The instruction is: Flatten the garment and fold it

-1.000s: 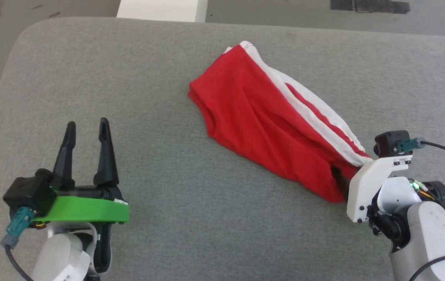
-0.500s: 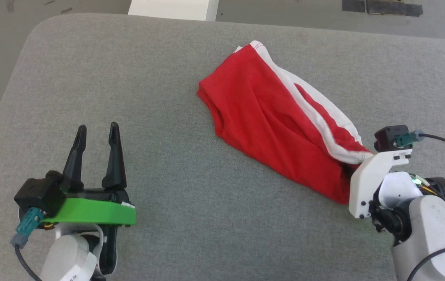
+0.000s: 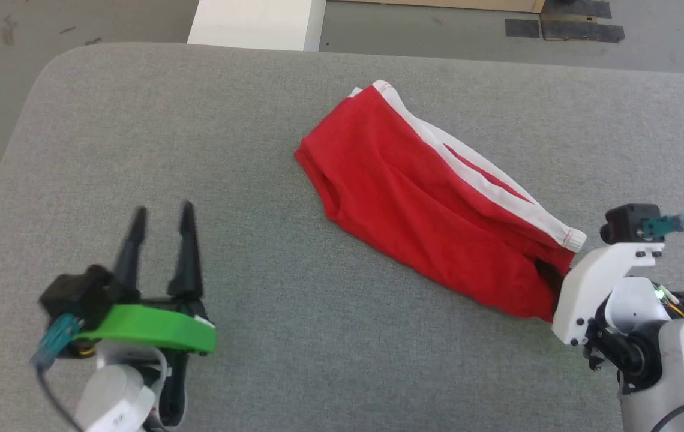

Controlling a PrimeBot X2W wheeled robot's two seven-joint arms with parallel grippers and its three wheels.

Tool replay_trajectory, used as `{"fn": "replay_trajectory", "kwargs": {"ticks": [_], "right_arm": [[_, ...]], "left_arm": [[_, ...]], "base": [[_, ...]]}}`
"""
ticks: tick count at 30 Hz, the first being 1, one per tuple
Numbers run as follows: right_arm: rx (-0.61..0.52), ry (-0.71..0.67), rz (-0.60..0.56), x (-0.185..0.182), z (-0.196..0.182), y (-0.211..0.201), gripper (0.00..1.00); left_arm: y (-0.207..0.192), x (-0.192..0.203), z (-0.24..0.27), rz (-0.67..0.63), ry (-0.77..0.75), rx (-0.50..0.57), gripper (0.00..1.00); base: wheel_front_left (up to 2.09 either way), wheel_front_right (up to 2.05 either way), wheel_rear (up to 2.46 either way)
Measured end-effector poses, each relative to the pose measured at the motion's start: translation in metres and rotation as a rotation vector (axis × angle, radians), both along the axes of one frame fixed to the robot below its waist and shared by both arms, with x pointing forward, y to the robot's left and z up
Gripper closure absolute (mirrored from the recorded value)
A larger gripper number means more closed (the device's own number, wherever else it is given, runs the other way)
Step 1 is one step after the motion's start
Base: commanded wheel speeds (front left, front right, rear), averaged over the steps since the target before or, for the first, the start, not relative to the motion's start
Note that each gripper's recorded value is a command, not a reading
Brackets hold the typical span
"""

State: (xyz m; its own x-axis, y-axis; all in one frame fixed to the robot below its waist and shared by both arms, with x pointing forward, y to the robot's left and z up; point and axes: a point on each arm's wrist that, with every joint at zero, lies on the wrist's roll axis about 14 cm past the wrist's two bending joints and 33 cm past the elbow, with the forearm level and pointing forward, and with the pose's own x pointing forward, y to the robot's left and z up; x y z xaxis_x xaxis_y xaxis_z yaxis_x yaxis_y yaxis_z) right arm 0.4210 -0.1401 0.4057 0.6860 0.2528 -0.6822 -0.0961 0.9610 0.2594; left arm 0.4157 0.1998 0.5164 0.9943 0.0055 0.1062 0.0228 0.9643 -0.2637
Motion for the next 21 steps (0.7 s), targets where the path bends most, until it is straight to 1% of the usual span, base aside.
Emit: {"fn": "replay_trajectory", "kwargs": {"ticks": [1, 3, 10, 16, 21], "right_arm": [[0.002, -0.004, -0.004, -0.002, 0.001, -0.001, 1.00], [0.009, -0.006, -0.005, -0.002, 0.002, -0.001, 1.00], [0.015, 0.008, 0.016, -0.002, -0.005, 0.005, 1.00], [0.016, 0.015, 0.033, 0.003, -0.010, 0.009, 1.00], [0.016, 0.031, 0.033, 0.005, -0.018, 0.008, 1.00]], "left_arm": [[-0.006, 0.001, -0.017, -0.031, 0.091, -0.018, 0.00], [-0.013, 0.011, -0.028, -0.064, 0.170, -0.045, 0.00], [-0.044, 0.075, -0.028, -0.206, 0.357, -0.062, 0.00], [-0.068, 0.112, -0.048, -0.274, 0.577, -0.028, 0.00], [-0.083, 0.127, -0.072, -0.316, 0.763, 0.032, 0.00]], "base": [[0.00, 0.00, 0.00], [0.00, 0.00, 0.00], [0.00, 0.00, 0.00], [0.00, 0.00, 0.00], [0.00, 0.00, 0.00]]}}
